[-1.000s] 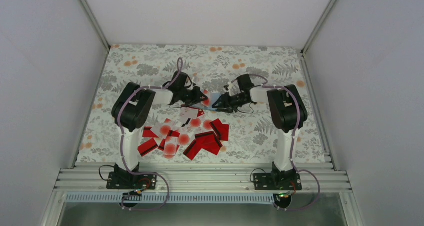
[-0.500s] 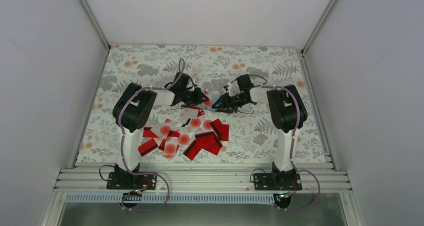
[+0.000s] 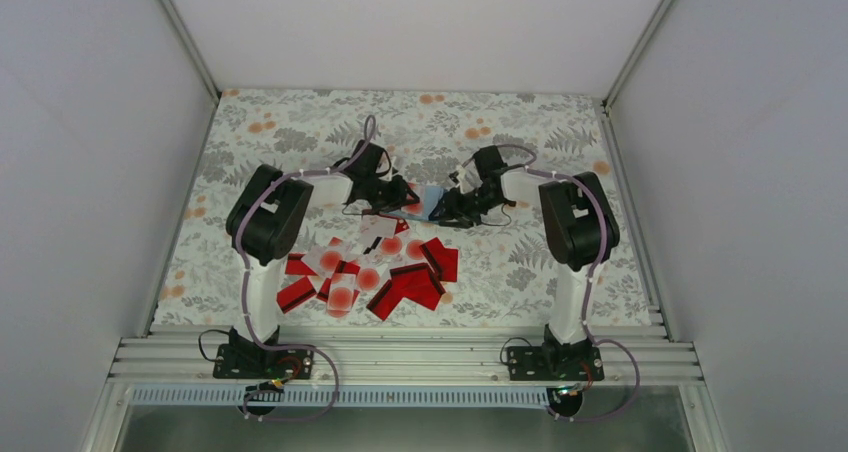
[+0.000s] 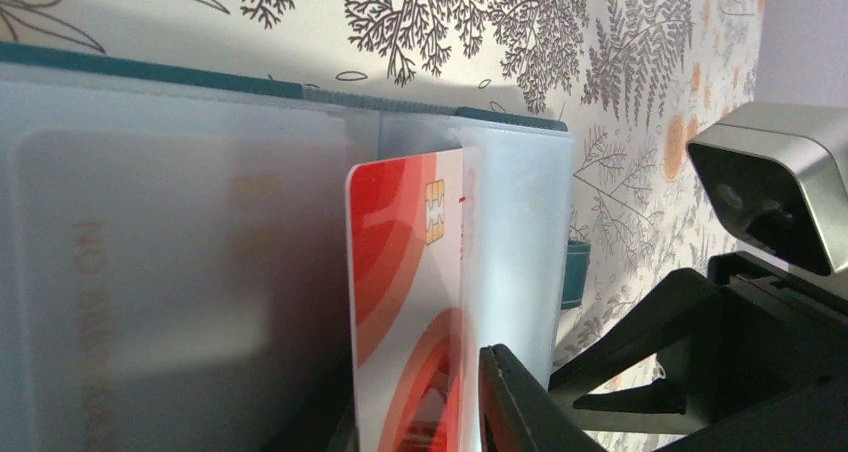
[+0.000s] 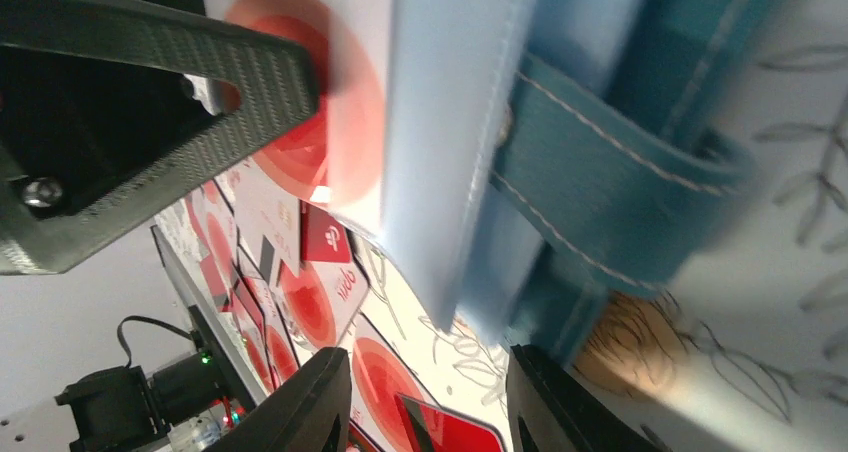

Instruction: Put the credit cards into the card holder

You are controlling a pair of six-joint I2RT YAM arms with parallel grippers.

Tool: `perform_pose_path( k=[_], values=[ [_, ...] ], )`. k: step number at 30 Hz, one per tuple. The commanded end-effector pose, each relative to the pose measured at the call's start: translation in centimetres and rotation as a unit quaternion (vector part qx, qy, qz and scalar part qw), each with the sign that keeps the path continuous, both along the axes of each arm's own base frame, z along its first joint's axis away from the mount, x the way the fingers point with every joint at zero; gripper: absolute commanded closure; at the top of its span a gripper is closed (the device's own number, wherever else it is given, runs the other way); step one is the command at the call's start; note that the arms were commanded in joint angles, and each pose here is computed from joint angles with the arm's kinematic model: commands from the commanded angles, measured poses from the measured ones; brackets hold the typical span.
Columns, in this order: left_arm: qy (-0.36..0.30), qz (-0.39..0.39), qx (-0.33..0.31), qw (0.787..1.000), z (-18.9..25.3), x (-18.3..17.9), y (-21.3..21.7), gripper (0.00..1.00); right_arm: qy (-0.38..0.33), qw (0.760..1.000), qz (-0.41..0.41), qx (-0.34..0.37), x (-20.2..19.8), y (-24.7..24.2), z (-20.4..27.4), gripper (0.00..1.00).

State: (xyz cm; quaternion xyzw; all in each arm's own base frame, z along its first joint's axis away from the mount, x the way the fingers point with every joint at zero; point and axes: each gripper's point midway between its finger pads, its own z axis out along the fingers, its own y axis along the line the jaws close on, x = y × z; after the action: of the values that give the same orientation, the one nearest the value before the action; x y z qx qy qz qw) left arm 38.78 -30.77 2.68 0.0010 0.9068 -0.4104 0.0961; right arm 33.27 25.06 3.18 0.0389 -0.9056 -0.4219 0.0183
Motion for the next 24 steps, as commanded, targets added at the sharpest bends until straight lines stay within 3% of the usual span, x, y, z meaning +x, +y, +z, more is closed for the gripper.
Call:
perform_pose_path(
  k=[1,6,13,24],
  values=[
    [0.022,-0.004,0.056,0.998,-1.2,-1.1,1.2,0.72,-0.001,0.997,-0.007,-0.071,-0.8,-2.3,-0.6,0.59],
    [0.023,-0.008,0.083,0.996,-1.4,-1.2,1.7,0.58,-0.011,0.998,-0.01,-0.068,-0.6,-2.4,0.2,0.59],
    [0.024,-0.018,0.12,0.992,-1.8,-0.9,2.3,0.54,-0.035,0.996,-0.019,-0.082,0.5,-2.7,1.1,0.6],
    [0.022,-0.045,0.184,0.982,-1.8,-1.3,2.4,0.44,-0.08,0.991,-0.057,-0.092,3.5,-2.4,2.8,0.68]
  ],
)
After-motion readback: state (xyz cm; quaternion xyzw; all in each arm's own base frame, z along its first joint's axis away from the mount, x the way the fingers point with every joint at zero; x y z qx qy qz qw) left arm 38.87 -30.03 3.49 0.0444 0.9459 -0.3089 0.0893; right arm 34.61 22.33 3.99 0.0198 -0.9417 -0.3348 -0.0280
